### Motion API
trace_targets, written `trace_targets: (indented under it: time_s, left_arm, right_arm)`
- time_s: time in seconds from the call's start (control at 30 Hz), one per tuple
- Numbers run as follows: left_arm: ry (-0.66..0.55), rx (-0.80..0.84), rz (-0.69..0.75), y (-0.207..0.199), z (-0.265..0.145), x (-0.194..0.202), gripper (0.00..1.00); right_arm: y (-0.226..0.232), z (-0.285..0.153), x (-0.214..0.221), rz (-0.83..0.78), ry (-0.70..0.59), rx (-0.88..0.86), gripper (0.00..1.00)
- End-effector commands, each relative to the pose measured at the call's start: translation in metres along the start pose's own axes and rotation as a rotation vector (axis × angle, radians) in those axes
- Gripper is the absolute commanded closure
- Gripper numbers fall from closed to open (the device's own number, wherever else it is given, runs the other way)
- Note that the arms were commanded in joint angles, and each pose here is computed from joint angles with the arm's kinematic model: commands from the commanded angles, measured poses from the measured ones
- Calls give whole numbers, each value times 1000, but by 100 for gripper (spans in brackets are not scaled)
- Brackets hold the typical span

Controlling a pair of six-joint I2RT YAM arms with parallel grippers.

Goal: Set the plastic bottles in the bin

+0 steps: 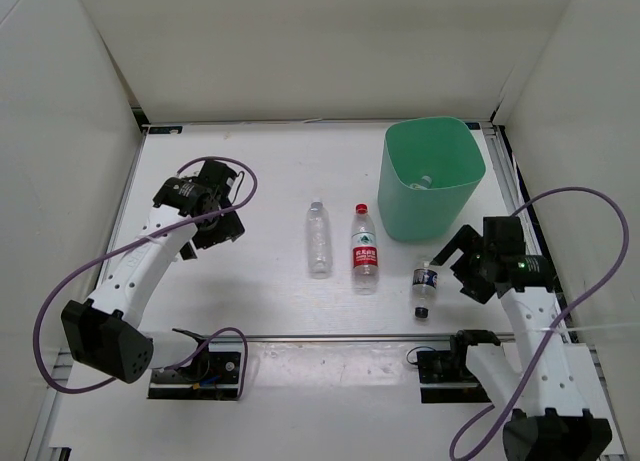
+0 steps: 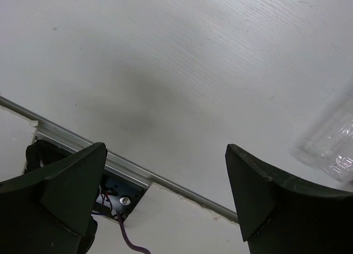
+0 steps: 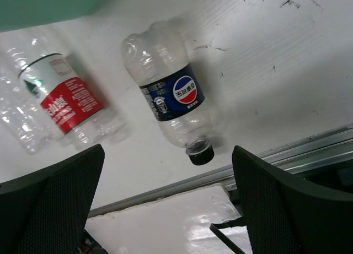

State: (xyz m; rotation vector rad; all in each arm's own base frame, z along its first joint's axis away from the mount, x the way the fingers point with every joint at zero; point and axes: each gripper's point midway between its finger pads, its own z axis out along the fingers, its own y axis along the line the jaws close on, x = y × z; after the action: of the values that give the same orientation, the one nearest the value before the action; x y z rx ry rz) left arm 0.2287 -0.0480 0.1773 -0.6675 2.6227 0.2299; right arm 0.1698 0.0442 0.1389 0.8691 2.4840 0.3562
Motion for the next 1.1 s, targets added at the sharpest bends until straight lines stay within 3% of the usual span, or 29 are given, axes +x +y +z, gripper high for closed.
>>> trace_targets:
  time_s: [0.0,0.47,0.7,0.8,0.83,0.87,1.03,1.07]
  left_arm:
    - [-24,52,-1,-10,-6,-7,0]
    - [5,64,4,-6,-4,5,0]
    - [-32,15,-19,4,-4,0,0]
    - [-87,34,-56,6,-9,-7,0]
    - [-102,50,-65,5,-9,-8,0]
    - [-138,87,-75,0,-10,-14,0]
    - [-242,179,-131,3,-19,-20,0]
    - [-262,198,-132,1,-23,-24,0]
  right_arm:
    - [14,15,-14,27,-32,-35,0]
    - [-4,89,25,-37,164,192,3]
    - [-20,74,40,-56,237,255,23]
    - [-22,54,51,-95,274,213,40]
    - [-22,50,51,-95,266,204,51]
    - [-25,42,56,-93,279,202,56]
    - [11,-21,26,-97,134,37,77]
    - [18,-34,19,-98,108,10,77]
